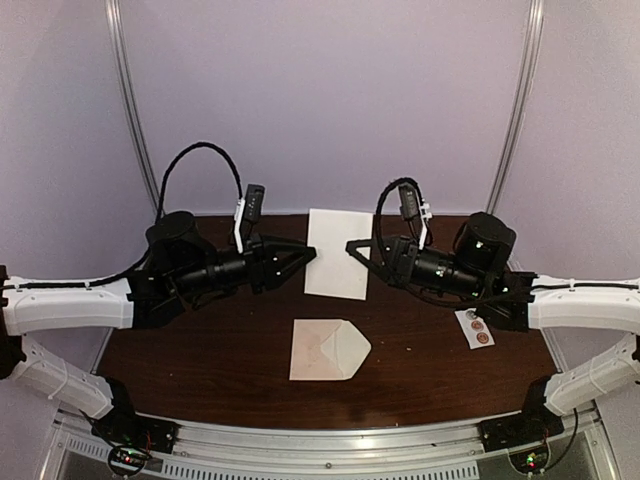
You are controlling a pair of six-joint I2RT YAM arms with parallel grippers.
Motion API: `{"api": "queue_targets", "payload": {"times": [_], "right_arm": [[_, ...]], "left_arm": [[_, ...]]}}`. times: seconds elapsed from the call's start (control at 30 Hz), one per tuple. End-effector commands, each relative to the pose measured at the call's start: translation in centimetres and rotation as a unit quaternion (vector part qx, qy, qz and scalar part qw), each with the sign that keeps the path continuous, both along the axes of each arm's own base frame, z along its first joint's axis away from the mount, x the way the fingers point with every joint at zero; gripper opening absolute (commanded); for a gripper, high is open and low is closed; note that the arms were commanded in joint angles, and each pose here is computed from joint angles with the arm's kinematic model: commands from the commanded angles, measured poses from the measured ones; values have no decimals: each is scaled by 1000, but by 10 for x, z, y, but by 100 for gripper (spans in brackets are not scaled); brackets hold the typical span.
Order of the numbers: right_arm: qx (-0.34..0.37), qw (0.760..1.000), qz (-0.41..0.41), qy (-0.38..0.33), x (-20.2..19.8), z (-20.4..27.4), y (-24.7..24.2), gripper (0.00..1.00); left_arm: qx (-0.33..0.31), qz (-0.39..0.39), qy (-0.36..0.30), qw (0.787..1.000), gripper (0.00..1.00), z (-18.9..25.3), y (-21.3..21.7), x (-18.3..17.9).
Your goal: Place the letter into the envelope and seal it
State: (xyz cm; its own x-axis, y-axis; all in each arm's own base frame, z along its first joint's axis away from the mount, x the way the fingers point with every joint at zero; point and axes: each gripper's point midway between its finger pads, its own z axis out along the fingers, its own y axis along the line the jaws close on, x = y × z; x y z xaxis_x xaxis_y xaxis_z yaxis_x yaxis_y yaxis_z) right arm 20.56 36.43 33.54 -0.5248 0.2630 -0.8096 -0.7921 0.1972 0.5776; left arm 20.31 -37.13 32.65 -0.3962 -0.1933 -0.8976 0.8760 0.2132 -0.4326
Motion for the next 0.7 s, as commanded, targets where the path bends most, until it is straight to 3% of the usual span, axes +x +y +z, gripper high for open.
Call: {"api": "queue_targets", "payload": {"times": [0.0, 0.23, 0.67], "right_arm": [[-34, 997, -52, 37, 11, -21, -15, 0], [-75, 984, -104, 121, 22, -71, -42, 0], [-125, 944, -166, 257, 38, -161, -64, 0]], "left_arm": [[50, 48, 25, 997, 43, -23, 7, 13], [127, 128, 142, 973, 41, -107, 33, 32], [180, 149, 285, 930, 37, -207, 52, 32]]}}
